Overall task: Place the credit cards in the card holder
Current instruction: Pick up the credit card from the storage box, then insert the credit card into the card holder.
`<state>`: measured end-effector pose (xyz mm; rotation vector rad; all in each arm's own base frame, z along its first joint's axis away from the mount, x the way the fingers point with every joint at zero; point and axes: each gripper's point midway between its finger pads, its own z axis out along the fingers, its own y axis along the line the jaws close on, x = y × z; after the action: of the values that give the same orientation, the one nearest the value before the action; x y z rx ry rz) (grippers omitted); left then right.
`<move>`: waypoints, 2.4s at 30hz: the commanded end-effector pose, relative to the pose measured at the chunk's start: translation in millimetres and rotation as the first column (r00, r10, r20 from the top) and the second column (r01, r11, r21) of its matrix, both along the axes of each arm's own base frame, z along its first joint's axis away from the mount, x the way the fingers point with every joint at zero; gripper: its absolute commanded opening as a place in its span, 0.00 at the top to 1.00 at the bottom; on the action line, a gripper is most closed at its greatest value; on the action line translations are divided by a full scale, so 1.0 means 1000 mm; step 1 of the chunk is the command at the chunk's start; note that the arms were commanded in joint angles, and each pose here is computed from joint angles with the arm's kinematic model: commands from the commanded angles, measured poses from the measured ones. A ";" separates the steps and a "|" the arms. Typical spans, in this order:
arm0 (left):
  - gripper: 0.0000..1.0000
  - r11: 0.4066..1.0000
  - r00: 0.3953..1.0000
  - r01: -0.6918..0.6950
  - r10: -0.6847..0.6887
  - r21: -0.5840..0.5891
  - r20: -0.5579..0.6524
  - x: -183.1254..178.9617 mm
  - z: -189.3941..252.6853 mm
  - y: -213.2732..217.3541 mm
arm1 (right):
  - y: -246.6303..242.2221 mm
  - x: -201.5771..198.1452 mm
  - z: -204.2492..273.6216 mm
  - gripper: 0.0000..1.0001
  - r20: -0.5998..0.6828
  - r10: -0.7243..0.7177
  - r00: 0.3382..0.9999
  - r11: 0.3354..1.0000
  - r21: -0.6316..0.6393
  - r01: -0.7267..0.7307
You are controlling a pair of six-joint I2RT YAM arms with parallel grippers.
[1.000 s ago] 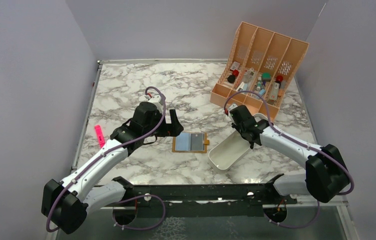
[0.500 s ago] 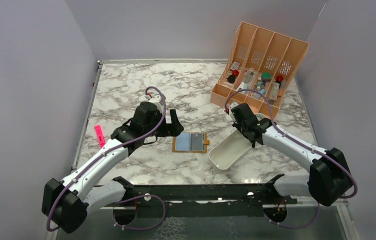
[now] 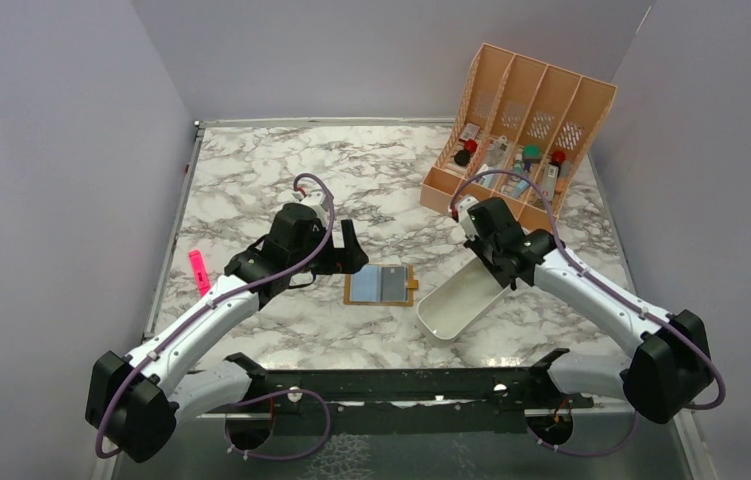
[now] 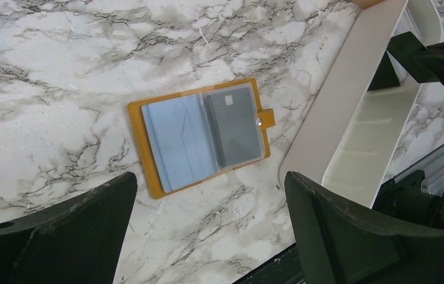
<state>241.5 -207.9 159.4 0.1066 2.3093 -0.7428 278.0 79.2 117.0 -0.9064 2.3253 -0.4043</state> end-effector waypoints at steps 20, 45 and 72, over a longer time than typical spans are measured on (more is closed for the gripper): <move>0.12 0.997 0.995 0.026 -0.033 -0.079 -0.094 -0.011 -0.012 -0.016 | 0.115 -0.001 0.126 0.99 0.114 0.009 0.993 0.682 0.726 -0.090; 1.00 0.990 0.954 -0.137 0.141 0.036 -0.265 0.011 -0.099 0.011 | 0.215 0.006 0.026 0.99 -0.339 -0.099 0.936 0.229 0.907 0.353; 1.00 0.996 0.938 -0.088 0.094 0.034 -0.333 -0.002 -0.136 0.007 | 0.255 -0.002 -0.055 0.99 -0.446 -0.094 0.890 0.349 0.823 0.449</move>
<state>240.5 -197.8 23.6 -0.1463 2.6299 -0.7014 270.0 320.2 56.3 0.0448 2.4588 0.9286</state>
